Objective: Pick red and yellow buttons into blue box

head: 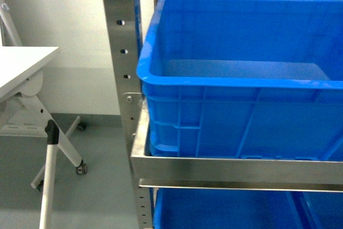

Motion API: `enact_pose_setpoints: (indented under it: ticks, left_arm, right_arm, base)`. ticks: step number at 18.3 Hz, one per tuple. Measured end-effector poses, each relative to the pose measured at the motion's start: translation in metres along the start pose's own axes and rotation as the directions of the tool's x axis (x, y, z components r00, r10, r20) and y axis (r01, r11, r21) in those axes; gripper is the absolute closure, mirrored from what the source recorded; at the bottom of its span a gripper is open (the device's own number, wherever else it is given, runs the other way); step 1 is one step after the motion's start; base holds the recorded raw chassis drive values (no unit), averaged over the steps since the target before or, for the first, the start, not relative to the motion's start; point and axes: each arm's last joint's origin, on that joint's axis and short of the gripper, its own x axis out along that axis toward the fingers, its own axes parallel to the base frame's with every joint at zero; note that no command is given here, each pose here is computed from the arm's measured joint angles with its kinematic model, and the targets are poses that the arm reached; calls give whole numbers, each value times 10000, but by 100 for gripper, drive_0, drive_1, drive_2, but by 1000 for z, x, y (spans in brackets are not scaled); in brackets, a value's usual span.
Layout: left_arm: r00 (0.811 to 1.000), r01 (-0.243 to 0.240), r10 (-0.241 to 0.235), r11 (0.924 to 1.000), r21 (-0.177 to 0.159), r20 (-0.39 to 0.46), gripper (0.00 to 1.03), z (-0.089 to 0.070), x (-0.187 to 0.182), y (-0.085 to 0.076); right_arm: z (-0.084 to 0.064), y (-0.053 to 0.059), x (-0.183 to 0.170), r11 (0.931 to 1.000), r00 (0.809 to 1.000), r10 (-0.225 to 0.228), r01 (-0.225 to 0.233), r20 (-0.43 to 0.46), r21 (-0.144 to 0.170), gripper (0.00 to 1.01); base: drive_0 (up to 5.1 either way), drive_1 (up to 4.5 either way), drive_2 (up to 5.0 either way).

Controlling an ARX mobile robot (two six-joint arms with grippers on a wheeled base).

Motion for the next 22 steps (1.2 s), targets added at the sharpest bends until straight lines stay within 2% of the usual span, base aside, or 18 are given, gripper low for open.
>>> enact_pose_setpoints:
  ticks: [22]
  left_arm:
    - [10000,16,-16,10000,-6,14,75,0,0,0]
  right_arm:
    - [0,0,0,10000,10000,0,0,4,1,69]
  base:
    - [502,-239,-239]
